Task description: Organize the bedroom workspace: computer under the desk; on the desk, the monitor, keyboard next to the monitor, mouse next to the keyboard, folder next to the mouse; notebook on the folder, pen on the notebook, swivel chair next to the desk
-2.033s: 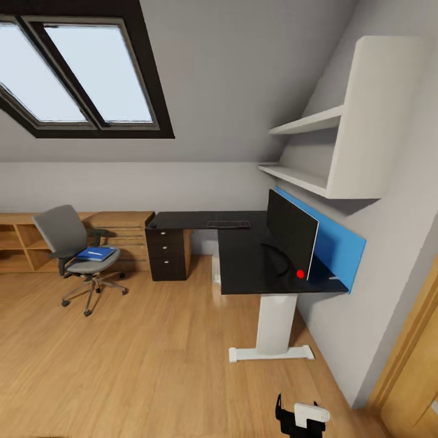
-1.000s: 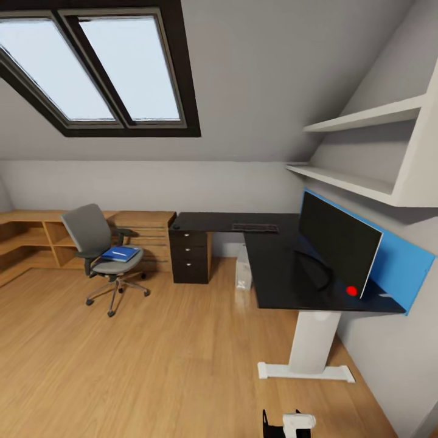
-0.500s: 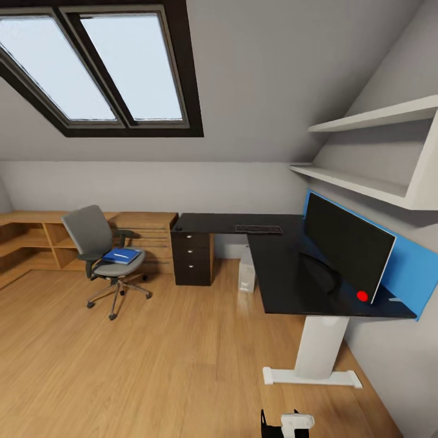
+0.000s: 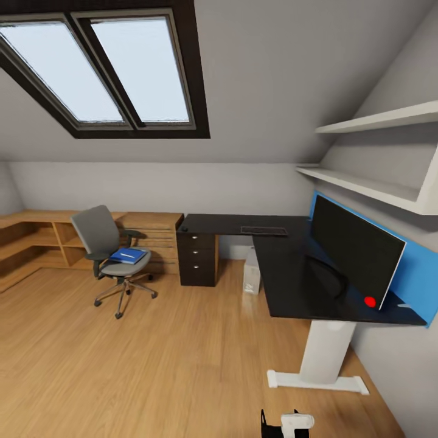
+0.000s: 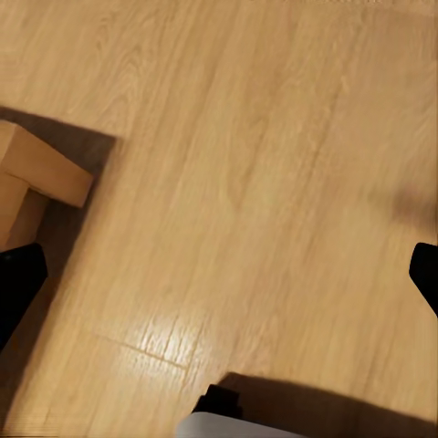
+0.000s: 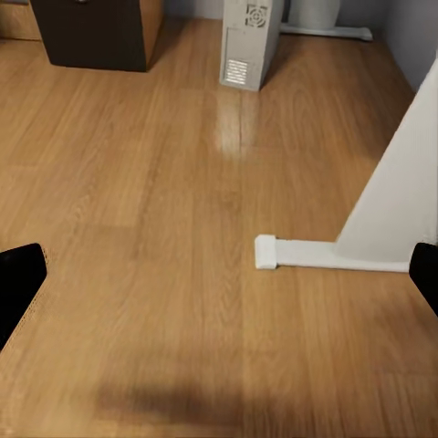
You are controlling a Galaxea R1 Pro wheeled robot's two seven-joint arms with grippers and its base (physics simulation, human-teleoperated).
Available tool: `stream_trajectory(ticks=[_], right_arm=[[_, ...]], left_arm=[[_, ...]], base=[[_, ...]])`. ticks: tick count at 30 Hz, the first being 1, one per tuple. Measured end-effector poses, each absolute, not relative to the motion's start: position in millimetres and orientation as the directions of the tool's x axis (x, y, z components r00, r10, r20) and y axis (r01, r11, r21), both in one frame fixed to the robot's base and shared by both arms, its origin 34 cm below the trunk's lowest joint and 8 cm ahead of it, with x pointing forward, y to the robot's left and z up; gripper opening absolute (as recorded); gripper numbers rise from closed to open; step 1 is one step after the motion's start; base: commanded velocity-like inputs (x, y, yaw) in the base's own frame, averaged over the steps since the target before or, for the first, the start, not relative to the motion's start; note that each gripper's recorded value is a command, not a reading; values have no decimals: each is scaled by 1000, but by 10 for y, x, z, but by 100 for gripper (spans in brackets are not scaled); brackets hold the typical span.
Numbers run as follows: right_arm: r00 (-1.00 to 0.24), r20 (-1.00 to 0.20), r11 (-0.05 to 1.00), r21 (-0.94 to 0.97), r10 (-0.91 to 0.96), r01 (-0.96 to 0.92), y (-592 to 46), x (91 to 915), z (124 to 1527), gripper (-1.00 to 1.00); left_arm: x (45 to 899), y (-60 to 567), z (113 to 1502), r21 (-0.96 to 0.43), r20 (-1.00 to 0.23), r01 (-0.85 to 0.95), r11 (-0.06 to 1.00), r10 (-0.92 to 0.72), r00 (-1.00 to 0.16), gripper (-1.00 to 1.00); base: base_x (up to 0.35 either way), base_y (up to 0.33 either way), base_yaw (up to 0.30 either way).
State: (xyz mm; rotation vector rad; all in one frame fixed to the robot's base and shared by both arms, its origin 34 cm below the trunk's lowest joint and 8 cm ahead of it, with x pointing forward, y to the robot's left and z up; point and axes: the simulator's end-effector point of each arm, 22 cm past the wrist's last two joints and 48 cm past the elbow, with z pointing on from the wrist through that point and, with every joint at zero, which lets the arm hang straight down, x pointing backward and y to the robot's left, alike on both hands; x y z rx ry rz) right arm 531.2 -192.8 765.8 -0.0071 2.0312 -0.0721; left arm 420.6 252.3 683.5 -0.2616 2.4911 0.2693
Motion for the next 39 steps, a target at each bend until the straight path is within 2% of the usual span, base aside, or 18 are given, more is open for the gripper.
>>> stream_trajectory(ticks=[13, 22, 39], right_arm=[[-450, -892, 998, -55, -37, 26, -1927, 5257, 7714, 100], [-462, -886, 998, -54, -33, 31, -1938, 5237, 7666, 100], [-477, -878, 998, -55, -34, 30, -1947, 5193, 7594, 100]], left_arm=[[4150, 2526, 6899, 132, -593, -249, 959, -125, -796, 100], [4120, 2529, 6864, 134, -584, -251, 959, -128, -802, 100], [4061, 2527, 6812, 137, -569, -248, 959, -128, -812, 100]], base=[[291, 0, 242], [65, 3, 179], [267, 127, 133]])
